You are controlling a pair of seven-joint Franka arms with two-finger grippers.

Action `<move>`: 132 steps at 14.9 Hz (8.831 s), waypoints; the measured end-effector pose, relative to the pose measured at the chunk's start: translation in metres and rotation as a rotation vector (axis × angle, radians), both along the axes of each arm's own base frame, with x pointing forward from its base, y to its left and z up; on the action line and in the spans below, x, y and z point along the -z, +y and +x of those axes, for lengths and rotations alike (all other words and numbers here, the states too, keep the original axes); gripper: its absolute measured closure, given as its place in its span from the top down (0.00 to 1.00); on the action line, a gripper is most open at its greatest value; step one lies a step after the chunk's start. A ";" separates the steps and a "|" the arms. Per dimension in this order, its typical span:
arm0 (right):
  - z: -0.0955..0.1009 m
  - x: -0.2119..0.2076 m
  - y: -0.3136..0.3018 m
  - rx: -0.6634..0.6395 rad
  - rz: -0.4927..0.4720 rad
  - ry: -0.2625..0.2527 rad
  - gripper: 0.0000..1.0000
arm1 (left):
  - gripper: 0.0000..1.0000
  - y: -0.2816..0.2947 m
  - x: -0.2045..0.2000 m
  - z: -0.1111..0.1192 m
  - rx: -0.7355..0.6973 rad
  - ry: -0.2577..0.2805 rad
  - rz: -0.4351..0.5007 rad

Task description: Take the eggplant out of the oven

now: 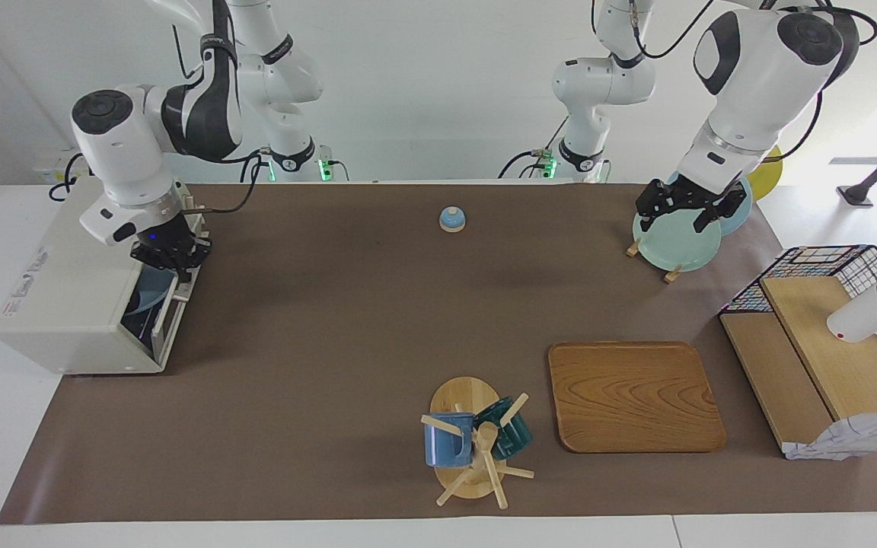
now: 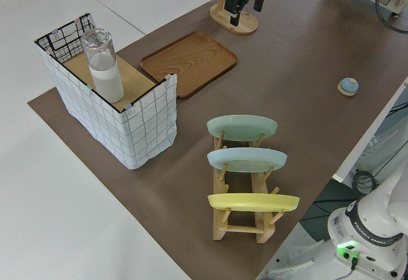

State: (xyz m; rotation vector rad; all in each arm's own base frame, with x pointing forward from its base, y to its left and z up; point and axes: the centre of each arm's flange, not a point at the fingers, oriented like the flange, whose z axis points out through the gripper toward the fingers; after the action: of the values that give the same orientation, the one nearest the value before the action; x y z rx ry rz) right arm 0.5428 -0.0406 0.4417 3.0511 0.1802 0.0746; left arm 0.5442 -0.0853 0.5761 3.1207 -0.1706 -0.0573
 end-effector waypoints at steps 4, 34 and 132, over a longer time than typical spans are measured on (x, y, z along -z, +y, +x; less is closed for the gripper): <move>0.001 0.033 0.027 0.003 0.020 -0.012 0.01 | 1.00 0.000 0.000 0.000 0.000 -0.001 0.000; 0.009 0.090 0.130 0.060 0.105 -0.005 0.04 | 1.00 0.001 -0.001 0.001 -0.003 -0.006 -0.001; 0.012 0.152 0.135 0.136 -0.301 0.175 0.01 | 1.00 -0.314 0.220 0.000 -0.232 -0.009 -0.142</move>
State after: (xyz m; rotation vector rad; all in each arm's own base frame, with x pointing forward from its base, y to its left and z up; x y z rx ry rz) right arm 0.5546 0.0948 0.2902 2.7568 -0.0059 -0.2098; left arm 0.5443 -0.3996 0.3558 2.9748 0.1795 -0.0261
